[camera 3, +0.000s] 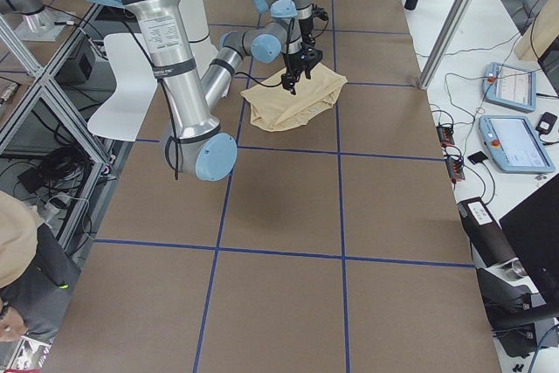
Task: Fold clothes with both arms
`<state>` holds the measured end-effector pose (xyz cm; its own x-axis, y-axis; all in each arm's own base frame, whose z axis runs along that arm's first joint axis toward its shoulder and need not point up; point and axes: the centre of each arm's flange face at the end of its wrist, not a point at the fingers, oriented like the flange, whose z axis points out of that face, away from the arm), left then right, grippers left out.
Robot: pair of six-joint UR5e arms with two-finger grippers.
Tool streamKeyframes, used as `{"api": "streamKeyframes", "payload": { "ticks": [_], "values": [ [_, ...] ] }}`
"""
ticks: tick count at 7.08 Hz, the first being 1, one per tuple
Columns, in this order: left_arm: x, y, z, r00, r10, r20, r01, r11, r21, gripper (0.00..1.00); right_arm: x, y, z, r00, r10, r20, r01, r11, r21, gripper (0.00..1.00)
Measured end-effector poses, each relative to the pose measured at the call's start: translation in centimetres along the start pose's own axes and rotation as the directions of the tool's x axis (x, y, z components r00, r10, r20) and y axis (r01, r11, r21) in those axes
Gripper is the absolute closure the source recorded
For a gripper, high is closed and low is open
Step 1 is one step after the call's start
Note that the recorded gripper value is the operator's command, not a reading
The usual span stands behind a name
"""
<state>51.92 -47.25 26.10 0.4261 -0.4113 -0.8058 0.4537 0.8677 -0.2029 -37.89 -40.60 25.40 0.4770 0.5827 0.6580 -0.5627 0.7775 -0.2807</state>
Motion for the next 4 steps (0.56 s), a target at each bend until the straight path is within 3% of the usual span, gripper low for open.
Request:
{"api": "streamKeyframes", "payload": {
  "ticks": [2, 3, 4],
  "values": [
    [3.9, -6.6, 2.0, 0.997, 0.021, -0.069, -0.017, 0.998, 0.069, 1.0, -0.2, 0.9, 0.4, 1.0, -0.009, -0.002, 0.009, 1.0, -0.009, 0.0],
    [5.6, -10.0, 3.1, 0.994, 0.039, -0.101, -0.028, 0.994, 0.101, 0.86, -0.8, 1.9, 0.5, 1.0, -0.014, 0.003, 0.014, 1.0, -0.018, 0.0],
    [6.6, -12.5, 3.8, 0.99, 0.058, -0.126, -0.042, 0.991, 0.127, 0.54, -1.7, 3.1, 0.6, 1.0, -0.007, 0.012, 0.007, 0.999, -0.031, 0.0]
  ]
}}
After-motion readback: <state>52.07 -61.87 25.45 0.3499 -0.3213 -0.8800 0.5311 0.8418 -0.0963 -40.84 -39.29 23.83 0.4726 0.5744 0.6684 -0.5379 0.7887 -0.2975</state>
